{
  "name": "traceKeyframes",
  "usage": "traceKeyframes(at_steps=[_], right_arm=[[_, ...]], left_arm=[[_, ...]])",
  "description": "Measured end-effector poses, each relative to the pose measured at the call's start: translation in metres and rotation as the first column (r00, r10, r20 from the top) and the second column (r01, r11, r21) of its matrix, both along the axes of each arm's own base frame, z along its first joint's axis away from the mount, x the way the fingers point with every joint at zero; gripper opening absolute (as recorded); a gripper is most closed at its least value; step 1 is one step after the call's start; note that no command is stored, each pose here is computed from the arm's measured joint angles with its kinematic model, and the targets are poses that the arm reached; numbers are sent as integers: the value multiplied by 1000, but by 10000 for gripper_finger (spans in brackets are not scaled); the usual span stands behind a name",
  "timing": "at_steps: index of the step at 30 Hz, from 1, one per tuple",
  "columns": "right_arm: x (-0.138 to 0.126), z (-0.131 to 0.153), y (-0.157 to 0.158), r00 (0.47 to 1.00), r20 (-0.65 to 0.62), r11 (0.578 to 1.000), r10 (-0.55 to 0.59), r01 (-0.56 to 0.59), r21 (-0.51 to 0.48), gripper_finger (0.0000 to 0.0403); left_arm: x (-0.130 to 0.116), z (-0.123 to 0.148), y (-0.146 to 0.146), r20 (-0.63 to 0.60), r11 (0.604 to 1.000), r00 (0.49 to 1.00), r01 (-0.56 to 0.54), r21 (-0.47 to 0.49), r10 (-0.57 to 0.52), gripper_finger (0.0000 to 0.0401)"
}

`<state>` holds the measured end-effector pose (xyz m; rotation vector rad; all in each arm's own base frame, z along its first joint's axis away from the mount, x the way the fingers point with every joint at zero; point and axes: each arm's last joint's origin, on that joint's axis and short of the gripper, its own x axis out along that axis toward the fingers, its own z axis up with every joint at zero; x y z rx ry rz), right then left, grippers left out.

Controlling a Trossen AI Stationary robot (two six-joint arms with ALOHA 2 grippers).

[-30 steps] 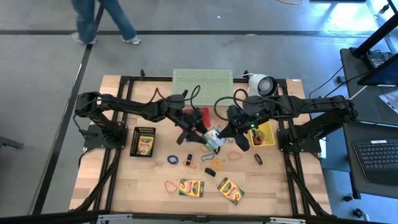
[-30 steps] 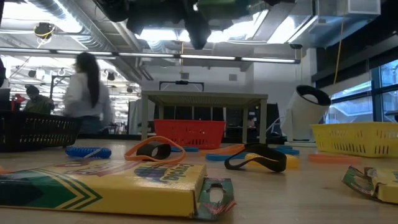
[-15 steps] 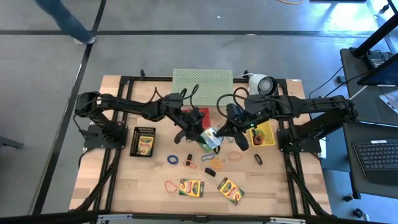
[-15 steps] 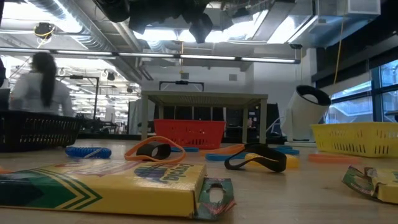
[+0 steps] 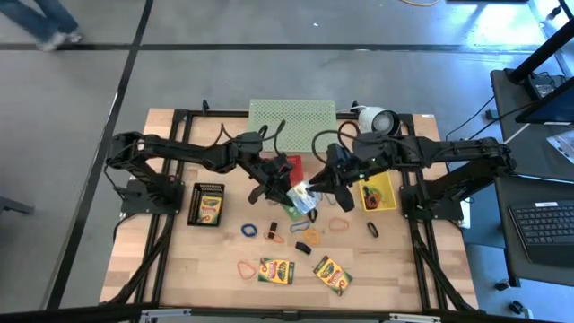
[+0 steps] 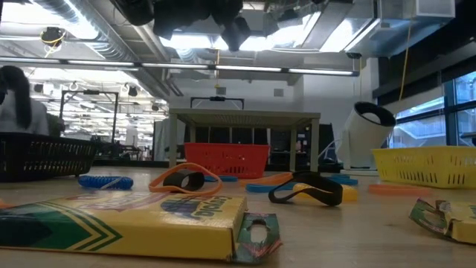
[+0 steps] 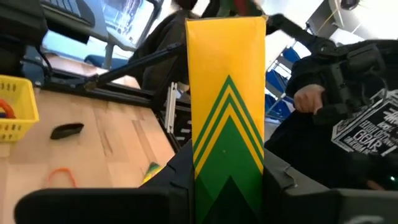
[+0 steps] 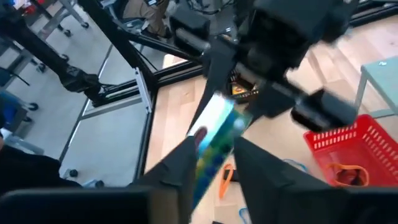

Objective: Pick & Place Office Desk Supplies
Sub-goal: Put the yellow crayon box into the black bin

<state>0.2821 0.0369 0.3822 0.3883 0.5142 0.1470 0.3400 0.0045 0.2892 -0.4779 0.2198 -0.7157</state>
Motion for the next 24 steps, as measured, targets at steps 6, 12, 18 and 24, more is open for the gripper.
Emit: traceKeyframes(at_steps=[6, 12, 18, 24], right_arm=[[-2, 2, -10, 998, -9, 997, -67, 67, 40, 185], [-21, 11, -23, 976, 3, 975, -218, 218, -37, 203], [-38, 22, -32, 956, 44, 953, -289, 292, -83, 203], [-45, 25, -37, 939, 65, 929, -337, 343, -138, 203]], left_arm=[[-23, 17, 10, -93, 999, 994, -52, -10, 51, 87], [-67, 28, 10, -308, 981, 931, -187, 56, 195, 87], [-133, 33, 3, -577, 843, 632, -491, 218, 517, 87], [-189, 38, -12, -697, 656, 329, -706, 266, 637, 87]])
